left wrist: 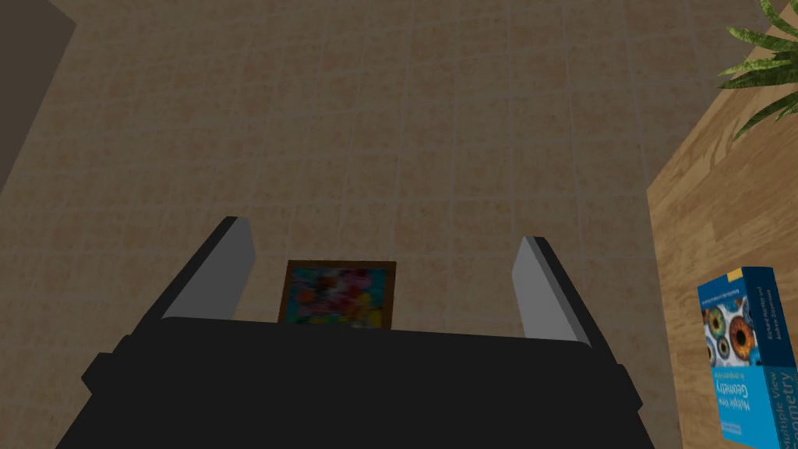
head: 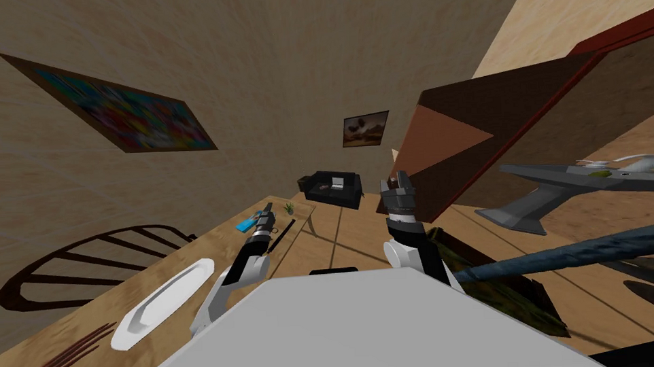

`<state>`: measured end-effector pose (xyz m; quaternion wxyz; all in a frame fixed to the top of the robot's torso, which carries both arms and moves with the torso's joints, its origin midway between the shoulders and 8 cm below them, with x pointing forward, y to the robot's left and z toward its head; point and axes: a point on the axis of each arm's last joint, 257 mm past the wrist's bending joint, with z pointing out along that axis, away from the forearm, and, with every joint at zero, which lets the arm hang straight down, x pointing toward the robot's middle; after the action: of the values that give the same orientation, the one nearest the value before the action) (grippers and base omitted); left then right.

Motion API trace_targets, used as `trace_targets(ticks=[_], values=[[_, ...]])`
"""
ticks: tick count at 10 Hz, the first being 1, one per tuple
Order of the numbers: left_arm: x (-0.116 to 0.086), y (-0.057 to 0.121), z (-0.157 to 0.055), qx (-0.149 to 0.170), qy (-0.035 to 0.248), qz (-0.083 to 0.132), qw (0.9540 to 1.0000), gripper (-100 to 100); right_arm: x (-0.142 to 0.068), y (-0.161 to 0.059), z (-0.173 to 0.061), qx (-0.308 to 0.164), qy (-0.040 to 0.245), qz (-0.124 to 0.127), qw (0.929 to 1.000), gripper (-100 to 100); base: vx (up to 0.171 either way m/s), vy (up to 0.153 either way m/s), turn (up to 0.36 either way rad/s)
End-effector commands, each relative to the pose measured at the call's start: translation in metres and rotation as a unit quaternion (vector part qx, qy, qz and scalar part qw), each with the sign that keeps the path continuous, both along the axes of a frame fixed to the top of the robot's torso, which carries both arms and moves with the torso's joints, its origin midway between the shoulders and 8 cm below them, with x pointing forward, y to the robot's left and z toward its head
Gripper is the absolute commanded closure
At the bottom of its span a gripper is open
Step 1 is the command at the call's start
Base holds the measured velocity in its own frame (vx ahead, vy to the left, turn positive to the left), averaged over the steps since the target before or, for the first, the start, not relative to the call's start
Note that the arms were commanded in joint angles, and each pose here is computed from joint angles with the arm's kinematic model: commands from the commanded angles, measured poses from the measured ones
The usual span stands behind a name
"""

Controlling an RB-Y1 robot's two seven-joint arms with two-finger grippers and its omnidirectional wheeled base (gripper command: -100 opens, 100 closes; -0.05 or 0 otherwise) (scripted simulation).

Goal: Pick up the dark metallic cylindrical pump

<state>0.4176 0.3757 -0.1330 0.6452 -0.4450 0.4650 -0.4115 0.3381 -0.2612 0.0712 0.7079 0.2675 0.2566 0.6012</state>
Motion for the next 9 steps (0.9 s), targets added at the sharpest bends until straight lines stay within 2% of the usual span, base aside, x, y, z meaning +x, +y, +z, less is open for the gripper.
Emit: trace_targets(ticks=[1,2,4,5,7,8,9], values=[[0.000,0.014,-0.024,-0.022,0.032,0.013,0.9991,-100,0.000,0.000,0.000,0.000,0.000,0.000,1.0000,0,0.136,-0.102,0.140],[0.000,0.015,-0.028,-0.024,0.039,0.014,0.9989,-100,0.000,0.000,0.000,0.000,0.000,0.000,1.0000,0,0.102,-0.079,0.056],[0.000,0.036,-0.060,-0.055,0.081,0.033,0.9947,-100,0.000,0.000,0.000,0.000,0.000,0.000,1.0000,0,0.095,-0.078,0.099],[-0.001,0.036,-0.064,-0.057,0.089,0.034,0.9939,-100,0.000,0.000,0.000,0.000,0.000,0.000,1.0000,0,0.095,-0.065,0.065],[-0.004,0.057,-0.096,-0.090,0.128,0.054,0.9862,-100,0.000,0.000,0.000,0.000,0.000,0.000,1.0000,0,0.106,-0.076,0.123],[-0.005,0.057,-0.102,-0.093,0.140,0.055,0.9843,-100,0.000,0.000,0.000,0.000,0.000,0.000,1.0000,0,0.089,-0.064,0.055],[-0.007,0.067,-0.116,-0.109,0.157,0.065,0.9795,-100,0.000,0.000,0.000,0.000,0.000,0.000,1.0000,0,0.093,-0.062,0.064]])
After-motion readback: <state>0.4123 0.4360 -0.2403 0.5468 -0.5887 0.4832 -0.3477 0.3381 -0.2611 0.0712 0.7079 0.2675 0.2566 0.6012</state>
